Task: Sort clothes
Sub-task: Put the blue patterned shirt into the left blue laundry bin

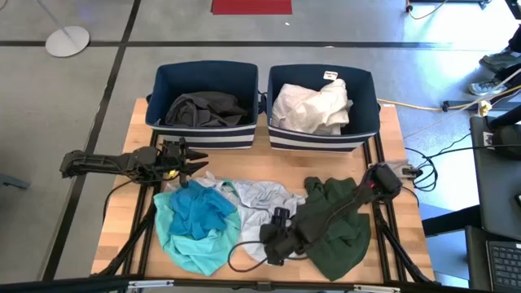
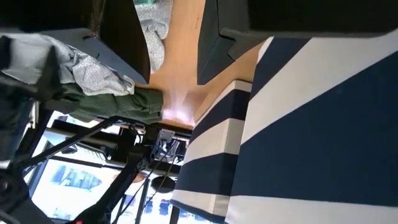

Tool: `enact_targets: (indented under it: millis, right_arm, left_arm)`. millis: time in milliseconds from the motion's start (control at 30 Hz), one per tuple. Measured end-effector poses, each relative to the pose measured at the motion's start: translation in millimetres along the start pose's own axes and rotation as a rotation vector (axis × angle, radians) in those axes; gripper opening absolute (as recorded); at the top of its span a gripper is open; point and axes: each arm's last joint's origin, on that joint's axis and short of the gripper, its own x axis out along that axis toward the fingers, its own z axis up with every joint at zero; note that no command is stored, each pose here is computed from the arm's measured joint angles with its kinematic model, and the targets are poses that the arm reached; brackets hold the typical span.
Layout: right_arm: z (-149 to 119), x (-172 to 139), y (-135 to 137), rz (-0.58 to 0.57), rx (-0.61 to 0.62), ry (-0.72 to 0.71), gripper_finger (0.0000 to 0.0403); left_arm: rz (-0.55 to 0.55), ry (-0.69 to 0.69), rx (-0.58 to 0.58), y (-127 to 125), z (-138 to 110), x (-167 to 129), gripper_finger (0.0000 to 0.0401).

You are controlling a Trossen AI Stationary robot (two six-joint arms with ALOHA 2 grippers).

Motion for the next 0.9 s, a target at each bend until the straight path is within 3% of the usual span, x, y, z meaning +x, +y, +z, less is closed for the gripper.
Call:
enact_targets:
  millis: [100,500,733,900]
  right_arm:
    - [-3.3,16.2,-5.9,-0.080,-0.006,0.010,0.0277]
    - [5.0,49.4,-45.8,-0.144,0.058,0.143,0.0259]
    - [14.3,58.9,-72.9,-0.103,0.124,0.231,0.0155]
    - [15.2,61.0,-82.8,-0.128,0.079,0.256,0.0059]
  left_arm:
    - [0.000,0.000,-0.019,0.0,0.0,0.0,0.0125]
    - [0.000,0.000,-0.011,0.0,0.0,0.0,0.0125]
    - [-0.020,0.006,-0.019,-0.5,-0.3,0.0,0.0125]
    - [-0.022,0.006,-0.021,-0.6,-0.4,0.0,0.0125]
